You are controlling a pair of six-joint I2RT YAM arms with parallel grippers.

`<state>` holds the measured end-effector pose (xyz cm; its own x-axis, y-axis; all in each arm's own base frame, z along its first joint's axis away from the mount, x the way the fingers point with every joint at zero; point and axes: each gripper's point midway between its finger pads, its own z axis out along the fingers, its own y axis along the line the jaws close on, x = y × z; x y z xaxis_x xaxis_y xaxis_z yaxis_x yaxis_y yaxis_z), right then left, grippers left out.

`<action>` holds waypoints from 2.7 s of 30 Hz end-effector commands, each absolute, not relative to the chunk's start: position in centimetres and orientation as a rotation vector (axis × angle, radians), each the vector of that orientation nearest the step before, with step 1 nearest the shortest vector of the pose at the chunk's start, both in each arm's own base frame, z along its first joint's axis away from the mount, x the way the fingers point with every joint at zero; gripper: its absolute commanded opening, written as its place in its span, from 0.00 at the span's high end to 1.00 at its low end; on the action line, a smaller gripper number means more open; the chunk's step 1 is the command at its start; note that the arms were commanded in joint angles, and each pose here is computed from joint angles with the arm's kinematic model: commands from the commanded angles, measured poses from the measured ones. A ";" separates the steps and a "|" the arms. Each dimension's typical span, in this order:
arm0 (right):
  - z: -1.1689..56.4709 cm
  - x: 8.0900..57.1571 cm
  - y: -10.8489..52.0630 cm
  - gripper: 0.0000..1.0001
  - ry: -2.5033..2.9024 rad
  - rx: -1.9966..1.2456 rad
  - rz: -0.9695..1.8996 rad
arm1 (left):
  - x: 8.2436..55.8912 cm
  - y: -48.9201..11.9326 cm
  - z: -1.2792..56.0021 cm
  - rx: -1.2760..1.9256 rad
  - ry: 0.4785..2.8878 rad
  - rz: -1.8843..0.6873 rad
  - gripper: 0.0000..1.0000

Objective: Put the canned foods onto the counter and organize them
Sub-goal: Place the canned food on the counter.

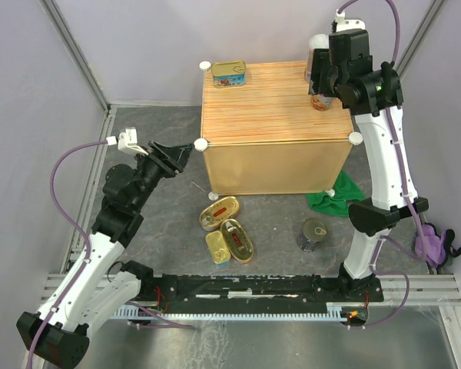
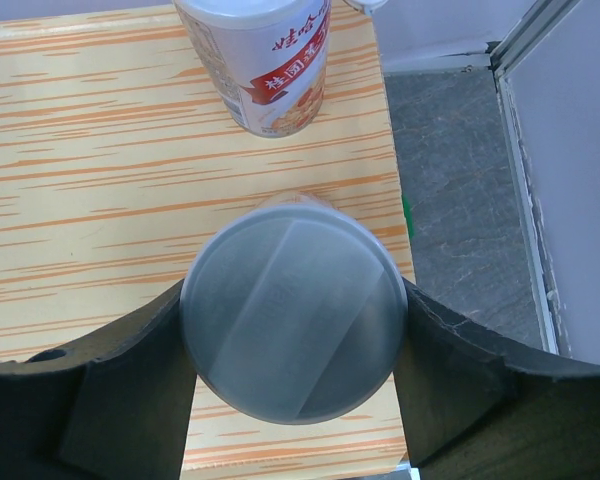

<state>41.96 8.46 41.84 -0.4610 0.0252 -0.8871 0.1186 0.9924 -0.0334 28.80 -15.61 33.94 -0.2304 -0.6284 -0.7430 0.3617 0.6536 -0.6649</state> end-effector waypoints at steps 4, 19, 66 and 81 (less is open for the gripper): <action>44.6 42.9 8.1 0.24 1.941 0.162 -0.081 | 28.4 -15.7 36.5 -0.187 1.485 -0.943 0.39; 44.4 43.3 7.9 0.15 1.943 0.170 -0.077 | 28.4 -15.7 36.5 -0.189 1.478 -0.948 0.39; 45.7 38.6 9.6 0.16 1.937 0.106 0.041 | 26.9 -14.7 37.0 -0.214 1.441 -0.956 0.39; 42.7 33.3 10.0 0.17 1.984 0.035 0.011 | 26.5 -14.7 36.7 -0.210 1.448 -0.959 0.39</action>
